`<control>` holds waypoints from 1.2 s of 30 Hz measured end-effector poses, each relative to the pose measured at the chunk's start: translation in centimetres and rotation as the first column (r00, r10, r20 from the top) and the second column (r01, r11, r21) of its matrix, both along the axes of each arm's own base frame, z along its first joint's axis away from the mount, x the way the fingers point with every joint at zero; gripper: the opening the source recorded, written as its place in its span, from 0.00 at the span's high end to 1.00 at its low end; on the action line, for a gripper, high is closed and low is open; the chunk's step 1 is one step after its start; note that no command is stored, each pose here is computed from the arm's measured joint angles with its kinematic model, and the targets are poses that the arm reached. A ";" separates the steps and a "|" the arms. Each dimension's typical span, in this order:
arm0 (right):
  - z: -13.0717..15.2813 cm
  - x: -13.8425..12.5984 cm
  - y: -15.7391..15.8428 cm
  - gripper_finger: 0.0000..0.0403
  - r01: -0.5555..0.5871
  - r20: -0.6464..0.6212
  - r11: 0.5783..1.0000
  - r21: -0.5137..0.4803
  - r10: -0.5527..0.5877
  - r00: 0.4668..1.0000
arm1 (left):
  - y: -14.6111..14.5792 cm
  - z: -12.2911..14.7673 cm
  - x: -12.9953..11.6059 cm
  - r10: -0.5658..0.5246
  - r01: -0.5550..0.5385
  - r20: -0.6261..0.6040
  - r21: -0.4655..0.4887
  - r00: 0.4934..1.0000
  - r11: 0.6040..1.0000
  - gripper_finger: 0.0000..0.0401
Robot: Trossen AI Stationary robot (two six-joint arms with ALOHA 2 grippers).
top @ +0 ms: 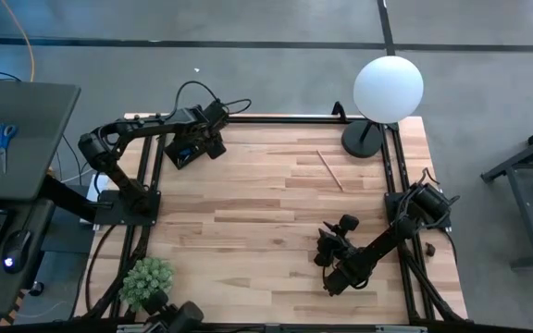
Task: Pick and place office supplies into organizer
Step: Put the green sticky notes into the black desk organizer, then put the pink pencil into the black desk organizer
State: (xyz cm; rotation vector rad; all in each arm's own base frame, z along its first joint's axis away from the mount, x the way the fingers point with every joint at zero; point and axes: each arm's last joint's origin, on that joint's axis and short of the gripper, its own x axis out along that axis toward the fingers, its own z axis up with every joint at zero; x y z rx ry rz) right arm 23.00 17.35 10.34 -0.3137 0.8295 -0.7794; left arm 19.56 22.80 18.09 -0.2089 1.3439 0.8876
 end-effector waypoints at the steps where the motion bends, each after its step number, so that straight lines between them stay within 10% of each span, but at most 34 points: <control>1: 0.0 0.0 0.0 0.69 0.000 0.000 1.000 0.000 0.000 1.000 | 0.0 0.0 0.0 0.000 0.000 -0.001 0.000 1.000 1.000 0.84; 16: 0.0 0.0 0.0 0.69 -0.003 0.004 1.000 -0.007 0.003 1.000 | -2.0 2.0 2.2 -0.070 0.070 -0.005 -0.047 0.998 0.996 0.63; 27: 1.8 -1.5 0.3 0.69 0.065 0.133 0.997 0.035 -0.069 0.989 | -7.7 6.1 3.3 -0.163 0.163 -0.006 -0.038 0.987 0.986 0.74; 36: 4.0 -4.8 -1.6 0.74 0.119 0.306 0.993 0.001 -0.114 0.945 | -14.3 9.3 4.6 -0.315 0.319 0.239 0.022 0.919 0.948 0.87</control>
